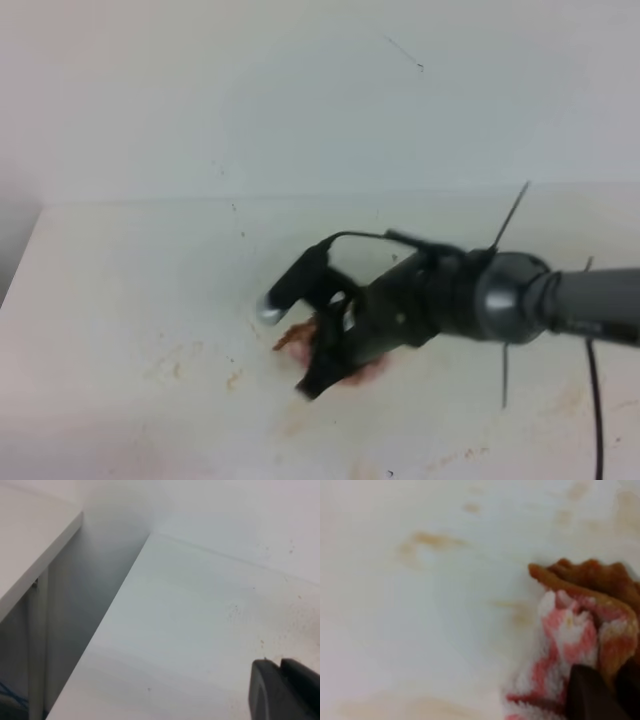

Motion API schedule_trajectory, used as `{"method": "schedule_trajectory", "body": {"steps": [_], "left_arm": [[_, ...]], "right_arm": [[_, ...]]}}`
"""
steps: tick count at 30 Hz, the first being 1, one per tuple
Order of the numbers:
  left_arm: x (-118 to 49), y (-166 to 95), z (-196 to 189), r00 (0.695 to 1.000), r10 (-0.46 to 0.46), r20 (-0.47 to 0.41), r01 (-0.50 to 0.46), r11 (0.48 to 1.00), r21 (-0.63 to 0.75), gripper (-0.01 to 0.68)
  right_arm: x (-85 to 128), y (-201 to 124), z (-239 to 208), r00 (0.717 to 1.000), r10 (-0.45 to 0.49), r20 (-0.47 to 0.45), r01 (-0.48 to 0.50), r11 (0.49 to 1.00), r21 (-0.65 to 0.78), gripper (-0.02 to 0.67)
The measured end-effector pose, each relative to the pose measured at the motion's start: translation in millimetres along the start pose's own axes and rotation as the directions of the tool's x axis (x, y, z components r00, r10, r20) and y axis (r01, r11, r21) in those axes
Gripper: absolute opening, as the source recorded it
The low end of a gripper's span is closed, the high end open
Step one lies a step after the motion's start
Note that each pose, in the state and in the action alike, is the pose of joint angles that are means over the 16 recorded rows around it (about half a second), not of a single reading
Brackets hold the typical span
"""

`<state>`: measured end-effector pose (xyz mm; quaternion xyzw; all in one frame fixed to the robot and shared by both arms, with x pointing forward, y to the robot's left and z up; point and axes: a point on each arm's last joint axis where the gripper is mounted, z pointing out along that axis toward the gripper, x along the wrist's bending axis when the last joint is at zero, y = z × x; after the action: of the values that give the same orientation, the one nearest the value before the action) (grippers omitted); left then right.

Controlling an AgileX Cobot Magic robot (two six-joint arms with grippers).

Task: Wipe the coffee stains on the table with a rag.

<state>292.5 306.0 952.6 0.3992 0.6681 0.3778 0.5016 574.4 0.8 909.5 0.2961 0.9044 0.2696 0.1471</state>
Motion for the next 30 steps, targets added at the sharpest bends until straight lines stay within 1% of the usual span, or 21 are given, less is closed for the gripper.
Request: {"method": "schedule_trajectory", "body": {"steps": [9,12,14,17,20,25,30], "left_arm": [[-0.1,0,0,1.0,0.0,0.001,0.0,1.0,-0.003,0.0],[-0.2,1,0,1.0,0.0,0.001,0.0,1.0,-0.002,0.0],[-0.2,1,0,1.0,0.0,0.001,0.0,1.0,-0.002,0.0],[-0.3,1,0,1.0,0.0,0.002,0.0,1.0,-0.004,0.0],[-0.3,1,0,1.0,0.0,0.002,0.0,1.0,-0.004,0.0],[-0.3,1,0,1.0,0.0,0.002,0.0,1.0,-0.004,0.0],[-0.1,0,0,1.0,0.0,0.002,0.0,1.0,-0.004,0.0]], "right_arm": [[-74,-24,-13,0.992,0.076,0.096,-0.082,0.995,0.061,0.048],[-91,-27,-26,0.99,0.08,0.119,-0.087,0.994,0.06,0.048],[-98,-27,-37,0.989,0.072,0.127,-0.079,0.996,0.049,0.048],[-101,-24,-58,0.99,0.05,0.131,-0.053,0.998,0.016,0.048],[-97,-21,-84,0.991,0.022,0.131,-0.017,0.999,-0.035,0.048],[-84,-23,-132,0.99,-0.007,0.138,0.025,0.991,-0.132,0.048],[-69,-37,-170,0.99,0.015,0.143,0.016,0.977,-0.215,0.048]]}}
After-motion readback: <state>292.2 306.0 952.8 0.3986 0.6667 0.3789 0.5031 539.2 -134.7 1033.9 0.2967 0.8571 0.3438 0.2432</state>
